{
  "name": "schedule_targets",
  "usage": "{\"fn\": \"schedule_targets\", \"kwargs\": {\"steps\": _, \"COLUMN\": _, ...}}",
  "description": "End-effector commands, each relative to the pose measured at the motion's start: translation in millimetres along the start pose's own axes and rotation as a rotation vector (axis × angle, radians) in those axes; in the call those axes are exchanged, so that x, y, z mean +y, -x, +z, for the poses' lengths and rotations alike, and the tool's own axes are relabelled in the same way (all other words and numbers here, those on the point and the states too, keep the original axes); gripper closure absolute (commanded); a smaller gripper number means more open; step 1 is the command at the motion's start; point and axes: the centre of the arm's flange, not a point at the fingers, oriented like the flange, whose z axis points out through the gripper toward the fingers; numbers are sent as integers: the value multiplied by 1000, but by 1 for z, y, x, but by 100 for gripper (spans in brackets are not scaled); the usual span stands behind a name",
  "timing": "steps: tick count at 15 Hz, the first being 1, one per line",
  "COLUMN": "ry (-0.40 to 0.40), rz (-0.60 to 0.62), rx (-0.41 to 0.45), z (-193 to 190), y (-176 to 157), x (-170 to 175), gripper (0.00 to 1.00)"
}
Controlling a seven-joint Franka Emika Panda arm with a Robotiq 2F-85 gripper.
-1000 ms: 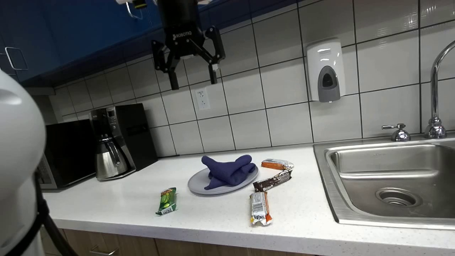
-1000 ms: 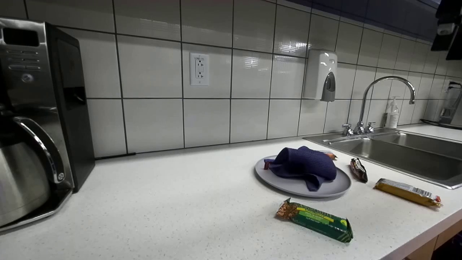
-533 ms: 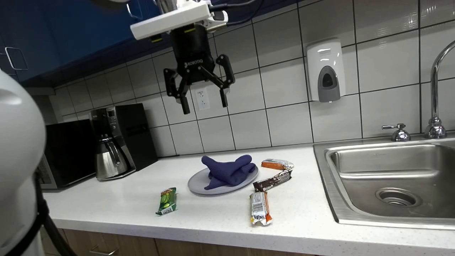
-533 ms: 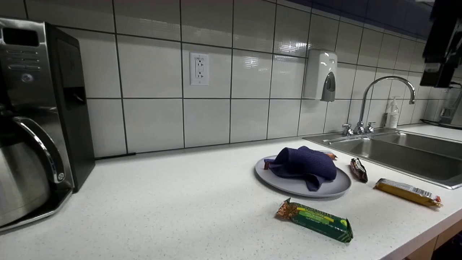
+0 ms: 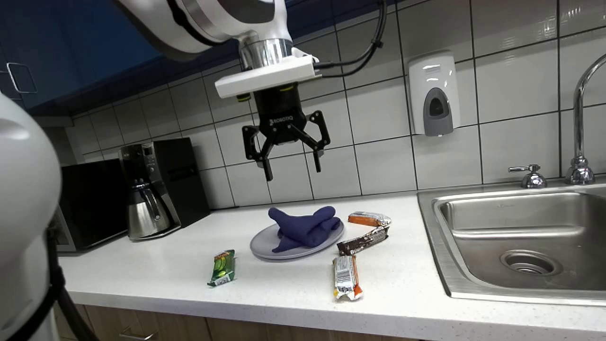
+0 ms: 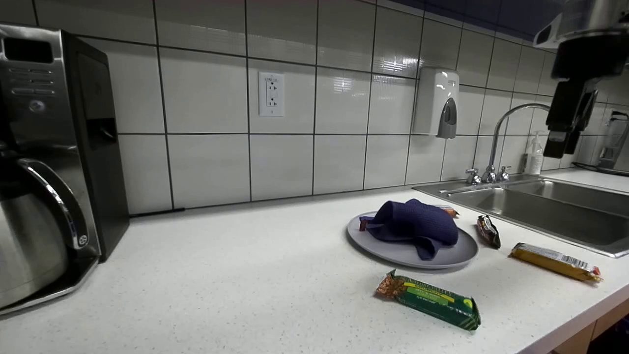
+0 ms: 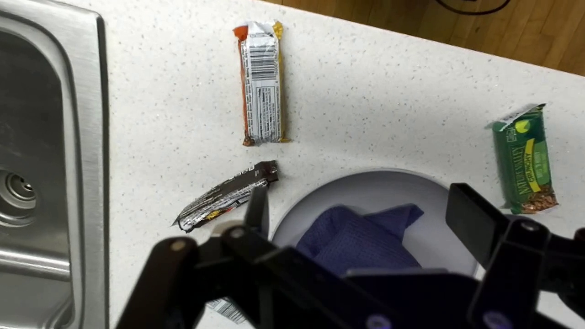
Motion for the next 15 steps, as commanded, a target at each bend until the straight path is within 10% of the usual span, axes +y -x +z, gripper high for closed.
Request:
{"fn": "schedule_targets", "kwargs": {"steps": 1, "ry": 16, "rz": -85, "rx": -17, "z": 26, "y": -24, "x": 8, "gripper": 0}}
{"fn": "schedule_targets", "kwargs": {"steps": 15, "ry": 39, "rz": -405, "rx": -12, "z": 89, "y": -85, "x": -3, "gripper": 0}}
